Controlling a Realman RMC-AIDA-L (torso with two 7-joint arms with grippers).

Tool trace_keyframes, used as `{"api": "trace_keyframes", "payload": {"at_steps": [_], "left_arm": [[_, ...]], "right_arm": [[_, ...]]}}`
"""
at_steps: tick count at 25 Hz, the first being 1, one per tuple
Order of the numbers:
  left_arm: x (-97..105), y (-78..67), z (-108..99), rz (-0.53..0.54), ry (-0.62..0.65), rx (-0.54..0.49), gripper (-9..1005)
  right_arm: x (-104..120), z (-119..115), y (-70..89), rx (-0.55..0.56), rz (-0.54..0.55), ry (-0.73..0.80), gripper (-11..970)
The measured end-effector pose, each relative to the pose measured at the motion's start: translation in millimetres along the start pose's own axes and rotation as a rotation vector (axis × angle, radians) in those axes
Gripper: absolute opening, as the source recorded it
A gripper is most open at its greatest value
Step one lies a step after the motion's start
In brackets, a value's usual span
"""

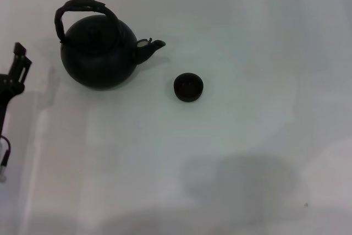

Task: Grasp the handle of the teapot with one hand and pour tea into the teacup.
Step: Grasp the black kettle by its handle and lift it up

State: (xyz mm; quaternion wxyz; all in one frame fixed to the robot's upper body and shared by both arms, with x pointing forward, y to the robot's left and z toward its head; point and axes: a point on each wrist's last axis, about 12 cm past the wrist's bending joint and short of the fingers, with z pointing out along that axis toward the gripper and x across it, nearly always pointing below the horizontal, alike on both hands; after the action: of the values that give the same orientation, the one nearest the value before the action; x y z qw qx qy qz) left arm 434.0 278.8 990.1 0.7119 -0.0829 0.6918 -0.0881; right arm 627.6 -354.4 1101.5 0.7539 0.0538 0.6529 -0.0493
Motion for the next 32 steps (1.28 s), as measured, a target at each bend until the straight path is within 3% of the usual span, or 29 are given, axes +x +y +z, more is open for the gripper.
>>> {"api": "trace_keyframes", "payload": {"at_steps": [5,10,12,18,32], "left_arm": [[1.5,-7.5,-11.3,0.016,0.007,0.092,875],[-1.6,-11.2,1.9,0.04,0.005,0.159,876],[-4.4,-14.4,16.8,0.067,0.005,0.203,876],[-6.8,-15.5,37.8,0.123,0.026,0.246,875],[-9.4,-14.1,64.0,0.195,0.063,0.258,851]], "right_arm": [[-4.7,6.9,1.7,-0.003,0.012,-0.001,824],[-5.0,8.7,4.0,-0.007,0.023,0.005,825],[-3.6,7.0,3.1,-0.004,0.027,0.008,825],[1.0,0.4,-1.5,0.018,0.047,0.013,825],[1.2,1.2,2.7,0.002,0.046,0.015,824]]}}
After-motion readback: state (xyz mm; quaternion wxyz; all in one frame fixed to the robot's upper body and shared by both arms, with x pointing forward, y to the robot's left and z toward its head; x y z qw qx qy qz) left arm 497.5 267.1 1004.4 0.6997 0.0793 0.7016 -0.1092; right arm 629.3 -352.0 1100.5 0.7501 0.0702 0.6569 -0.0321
